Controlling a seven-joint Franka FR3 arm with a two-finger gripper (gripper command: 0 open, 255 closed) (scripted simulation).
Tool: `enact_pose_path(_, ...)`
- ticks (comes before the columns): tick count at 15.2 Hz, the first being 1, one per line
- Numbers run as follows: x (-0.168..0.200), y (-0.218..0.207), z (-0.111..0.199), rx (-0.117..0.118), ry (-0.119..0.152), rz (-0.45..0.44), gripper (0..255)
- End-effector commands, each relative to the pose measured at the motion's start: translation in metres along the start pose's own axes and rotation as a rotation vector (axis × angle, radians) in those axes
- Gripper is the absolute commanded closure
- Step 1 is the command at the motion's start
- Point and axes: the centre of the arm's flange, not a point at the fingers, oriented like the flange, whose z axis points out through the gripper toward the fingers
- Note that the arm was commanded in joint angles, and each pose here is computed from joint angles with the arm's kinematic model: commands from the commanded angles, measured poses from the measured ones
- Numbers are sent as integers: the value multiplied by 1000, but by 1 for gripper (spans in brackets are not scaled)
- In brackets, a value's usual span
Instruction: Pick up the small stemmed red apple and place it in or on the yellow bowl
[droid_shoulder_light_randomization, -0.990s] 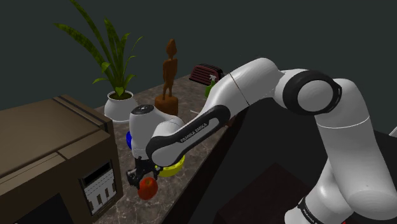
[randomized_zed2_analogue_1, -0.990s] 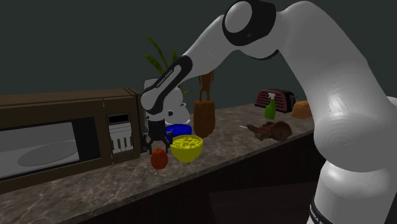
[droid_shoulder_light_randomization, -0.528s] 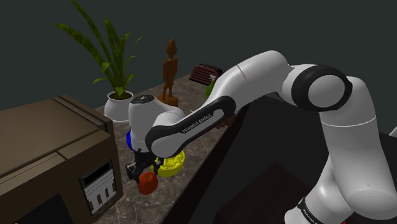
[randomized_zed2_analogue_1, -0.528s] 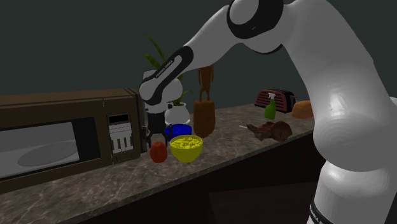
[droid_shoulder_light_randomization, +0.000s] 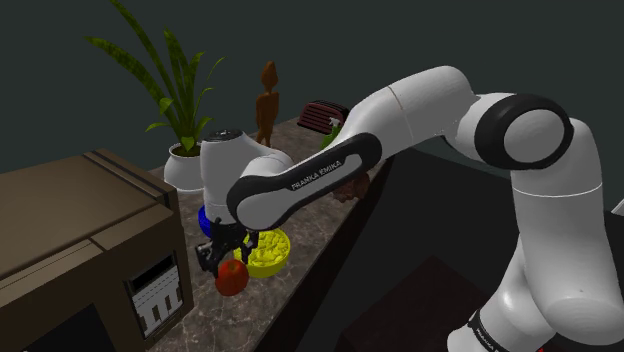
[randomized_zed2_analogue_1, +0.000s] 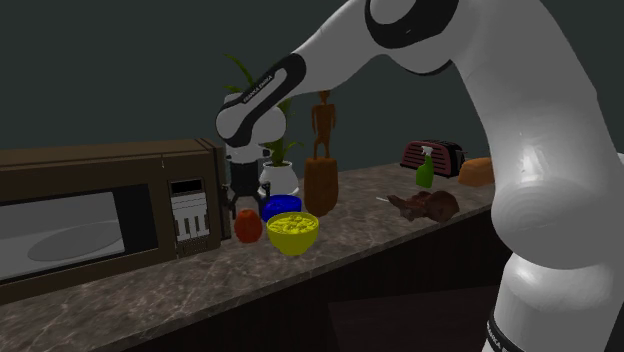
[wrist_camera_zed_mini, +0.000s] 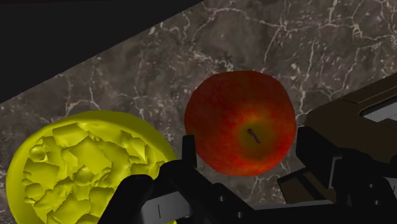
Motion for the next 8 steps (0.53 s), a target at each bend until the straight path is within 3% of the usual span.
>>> enact_pose_path(1, 0, 1, -11, 0, 0, 0, 255)
enact_pose_path(8, -2, 2, -48, 0, 0, 0, 255)
